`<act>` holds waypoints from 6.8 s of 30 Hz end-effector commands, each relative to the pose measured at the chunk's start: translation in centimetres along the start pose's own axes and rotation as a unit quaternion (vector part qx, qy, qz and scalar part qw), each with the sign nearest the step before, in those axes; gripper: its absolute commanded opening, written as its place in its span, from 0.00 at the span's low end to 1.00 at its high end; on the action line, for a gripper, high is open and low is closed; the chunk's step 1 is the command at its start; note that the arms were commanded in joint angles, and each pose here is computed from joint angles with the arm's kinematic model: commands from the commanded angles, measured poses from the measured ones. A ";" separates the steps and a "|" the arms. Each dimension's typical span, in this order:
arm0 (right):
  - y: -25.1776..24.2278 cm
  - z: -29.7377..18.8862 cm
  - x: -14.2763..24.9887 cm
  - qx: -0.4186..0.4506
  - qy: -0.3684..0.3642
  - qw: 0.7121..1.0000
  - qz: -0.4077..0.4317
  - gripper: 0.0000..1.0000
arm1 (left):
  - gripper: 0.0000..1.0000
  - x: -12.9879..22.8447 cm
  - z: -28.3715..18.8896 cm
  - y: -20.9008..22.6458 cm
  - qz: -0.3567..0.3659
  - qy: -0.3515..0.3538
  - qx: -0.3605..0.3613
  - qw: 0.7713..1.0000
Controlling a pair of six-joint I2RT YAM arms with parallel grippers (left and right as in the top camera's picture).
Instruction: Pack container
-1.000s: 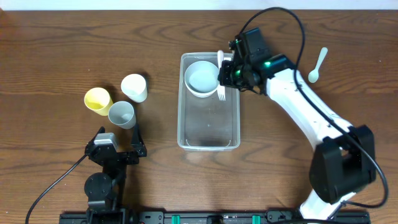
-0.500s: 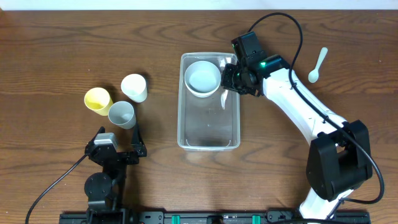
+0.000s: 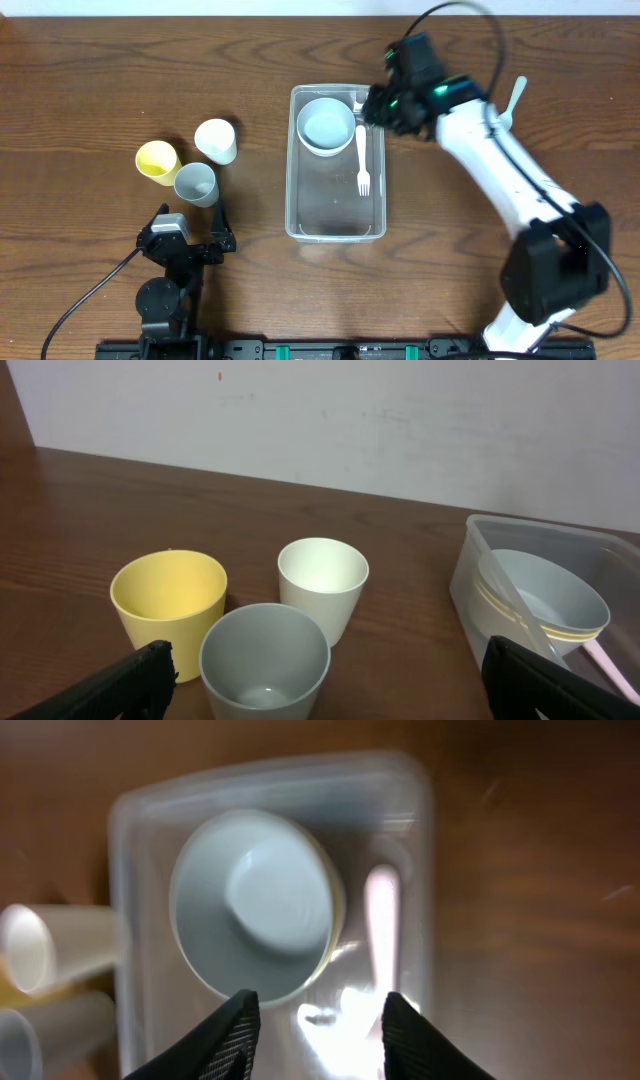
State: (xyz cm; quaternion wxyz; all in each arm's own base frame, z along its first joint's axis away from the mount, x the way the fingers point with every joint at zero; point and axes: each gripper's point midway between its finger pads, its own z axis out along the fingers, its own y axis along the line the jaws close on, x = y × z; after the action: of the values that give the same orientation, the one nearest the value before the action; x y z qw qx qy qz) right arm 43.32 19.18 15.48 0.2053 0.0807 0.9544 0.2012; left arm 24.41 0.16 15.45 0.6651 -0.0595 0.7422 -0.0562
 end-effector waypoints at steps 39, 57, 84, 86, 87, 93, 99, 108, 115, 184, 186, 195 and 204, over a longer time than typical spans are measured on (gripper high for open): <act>-32.3 1.7 -7.4 0.309 -0.041 0.936 0.164 0.49 | 0.98 1.6 0.2 0.2 -0.002 0.019 0.000 1.000; -34.8 6.7 -7.1 0.300 -0.041 0.939 0.163 0.46 | 0.98 1.6 0.2 0.2 -0.002 0.019 0.000 1.000; -32.7 7.2 -6.2 0.205 0.001 0.961 0.185 0.07 | 0.98 1.6 0.2 0.2 -0.001 0.019 0.000 1.000; -31.4 6.3 -6.9 0.182 -0.005 0.967 0.176 0.08 | 0.98 1.6 0.2 0.2 -0.001 0.019 0.000 1.000; -30.5 5.5 -7.5 0.166 -0.010 0.972 0.168 0.08 | 0.98 1.6 0.2 0.2 -0.002 0.019 0.000 1.000; -22.0 -0.3 -10.8 0.015 -0.050 0.995 0.083 0.12 | 0.98 1.6 0.2 0.2 -0.001 0.019 0.000 1.000; -12.4 -5.6 -10.8 -0.111 -0.062 0.992 0.020 0.13 | 0.98 1.6 0.2 0.2 -0.001 0.020 0.000 1.000; -0.7 -5.4 -4.5 -0.171 0.016 0.984 -0.052 0.15 | 0.98 1.6 0.2 0.2 -0.001 0.020 0.000 1.000; 2.1 -2.6 -0.5 -0.105 0.049 0.993 -0.036 0.15 | 0.98 1.6 0.2 0.2 -0.001 0.020 0.000 1.000; -33.3 -12.1 -4.5 0.266 -0.099 0.901 0.327 0.99 | 0.98 1.6 0.2 0.4 -0.002 0.019 -0.007 1.000; -33.3 -12.1 -4.5 0.266 -0.100 0.901 0.327 0.99 | 0.98 1.0 0.2 0.3 -0.005 0.008 -0.004 1.000; -33.3 -12.1 -4.5 0.266 -0.099 0.901 0.327 0.99 | 0.98 -7.4 -3.3 -3.8 -0.072 0.043 0.065 0.994; -33.3 -12.1 -4.5 0.266 -0.100 0.901 0.327 0.99 | 0.98 -10.2 -2.8 -3.6 -0.057 0.322 -0.008 0.945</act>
State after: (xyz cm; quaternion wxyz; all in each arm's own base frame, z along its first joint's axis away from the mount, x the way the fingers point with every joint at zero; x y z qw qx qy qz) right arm 39.82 -15.80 13.08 0.1886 0.4521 0.8718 -0.0073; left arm 21.48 -1.91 25.94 0.4348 -0.0947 0.8878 -0.1172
